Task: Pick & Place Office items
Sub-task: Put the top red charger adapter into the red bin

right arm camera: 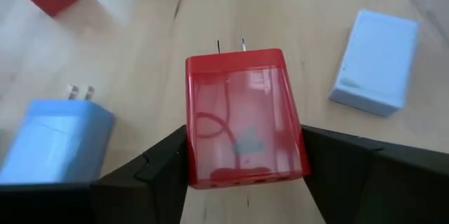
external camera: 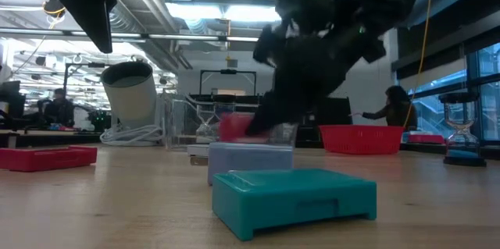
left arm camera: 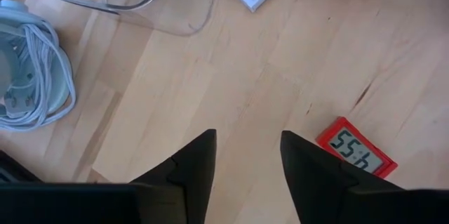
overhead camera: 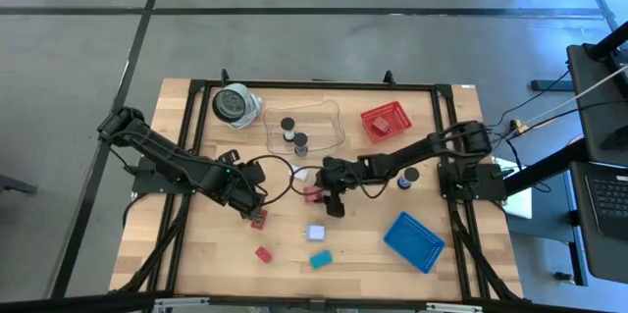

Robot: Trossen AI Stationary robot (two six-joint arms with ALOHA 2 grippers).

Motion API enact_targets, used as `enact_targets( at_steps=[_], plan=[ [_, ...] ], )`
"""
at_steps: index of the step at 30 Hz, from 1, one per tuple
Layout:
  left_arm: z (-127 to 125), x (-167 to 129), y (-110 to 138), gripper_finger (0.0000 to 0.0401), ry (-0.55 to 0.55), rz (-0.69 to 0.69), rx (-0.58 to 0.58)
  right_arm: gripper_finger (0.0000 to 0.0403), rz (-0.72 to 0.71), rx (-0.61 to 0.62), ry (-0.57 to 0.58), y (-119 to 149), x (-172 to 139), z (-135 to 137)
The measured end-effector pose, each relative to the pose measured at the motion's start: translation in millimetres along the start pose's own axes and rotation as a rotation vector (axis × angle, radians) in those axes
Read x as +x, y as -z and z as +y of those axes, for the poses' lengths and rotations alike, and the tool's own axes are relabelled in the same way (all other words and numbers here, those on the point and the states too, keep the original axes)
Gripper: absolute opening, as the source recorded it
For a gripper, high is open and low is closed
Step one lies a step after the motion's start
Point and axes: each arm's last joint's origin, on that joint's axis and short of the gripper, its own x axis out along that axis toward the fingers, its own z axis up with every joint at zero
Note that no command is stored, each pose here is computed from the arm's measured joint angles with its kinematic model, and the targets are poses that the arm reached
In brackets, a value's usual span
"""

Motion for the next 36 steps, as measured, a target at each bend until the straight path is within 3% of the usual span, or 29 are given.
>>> enact_targets(
  at_steps=[7, 19, 26, 31, 36],
  plan=[
    [1, 0, -1, 0.0150, -0.017, -0.021, 0.000, 0.0222, 0.037, 0.011, 0.023, -14, -39, 9],
    [1, 0, -1, 0.0146, -0.038, -0.041, 0.002, 0.0226, 0.115, 0.022, 0.388, -20, -138, 8],
    [2, 0, -2, 0.0145, -0.051, -0.058, 0.002, 0.0229, 0.178, 0.163, 0.669, -9, -183, -15],
    [2, 0, -2, 0.0143, -0.051, -0.059, 0.002, 0.0227, 0.275, 0.326, 0.774, 3, -194, -39],
    [2, 0, -2, 0.0143, -0.053, -0.063, 0.002, 0.0228, 0.341, 0.436, 0.802, 18, -192, -64]
  ],
)
